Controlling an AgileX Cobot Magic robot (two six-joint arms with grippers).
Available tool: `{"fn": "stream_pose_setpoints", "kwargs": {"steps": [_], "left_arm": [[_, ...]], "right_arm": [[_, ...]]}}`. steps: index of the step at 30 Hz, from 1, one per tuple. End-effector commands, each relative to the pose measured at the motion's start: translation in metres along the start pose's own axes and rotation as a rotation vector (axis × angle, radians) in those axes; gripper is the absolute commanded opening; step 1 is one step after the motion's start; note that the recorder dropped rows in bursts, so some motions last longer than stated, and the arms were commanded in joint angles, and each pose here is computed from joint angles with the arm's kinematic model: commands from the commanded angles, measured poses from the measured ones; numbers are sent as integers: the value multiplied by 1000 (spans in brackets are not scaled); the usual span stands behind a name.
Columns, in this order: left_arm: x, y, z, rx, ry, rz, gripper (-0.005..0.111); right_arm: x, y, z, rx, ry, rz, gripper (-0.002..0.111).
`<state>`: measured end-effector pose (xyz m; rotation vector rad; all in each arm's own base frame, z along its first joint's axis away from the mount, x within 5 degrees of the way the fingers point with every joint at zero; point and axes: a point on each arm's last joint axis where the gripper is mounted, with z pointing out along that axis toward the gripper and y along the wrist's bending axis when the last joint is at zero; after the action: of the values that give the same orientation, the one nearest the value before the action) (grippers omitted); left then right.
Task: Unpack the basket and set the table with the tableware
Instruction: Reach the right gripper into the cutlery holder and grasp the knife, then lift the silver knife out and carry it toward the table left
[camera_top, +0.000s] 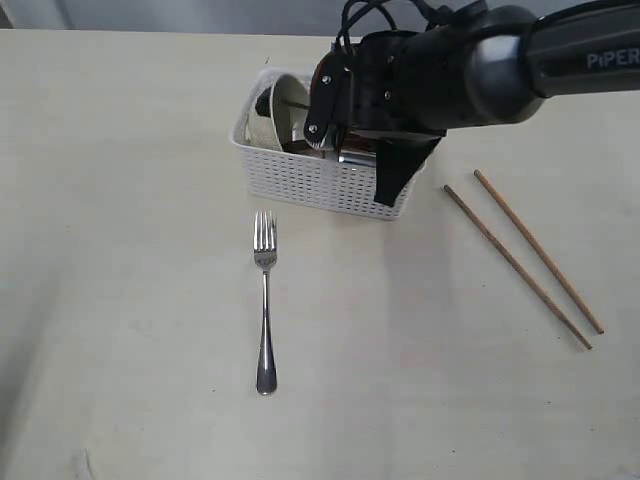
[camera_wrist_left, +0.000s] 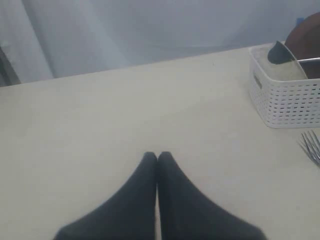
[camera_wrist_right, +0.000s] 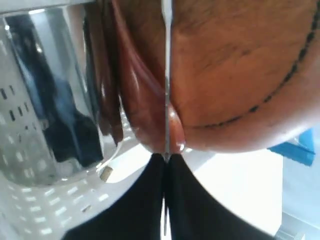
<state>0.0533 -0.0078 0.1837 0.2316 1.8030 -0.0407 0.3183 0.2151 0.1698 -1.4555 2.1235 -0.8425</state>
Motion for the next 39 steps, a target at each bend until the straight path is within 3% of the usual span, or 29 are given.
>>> {"fn": "stream_pose_setpoints", "kwargs": {"steps": [1, 7, 24, 39], "left_arm": [[0, 0, 0, -2, -5, -2, 0], [0, 0, 0, -2, -5, -2, 0], [0, 0, 0, -2, -5, -2, 0], [0, 0, 0, -2, -5, -2, 0]], "right_arm": [[1, 3, -3, -1, 26, 12, 0], [2, 0, -11, 3, 24, 22, 0], [28, -38, -60, 73, 62, 123, 0], [50, -53, -114, -76, -63, 339, 0]]}}
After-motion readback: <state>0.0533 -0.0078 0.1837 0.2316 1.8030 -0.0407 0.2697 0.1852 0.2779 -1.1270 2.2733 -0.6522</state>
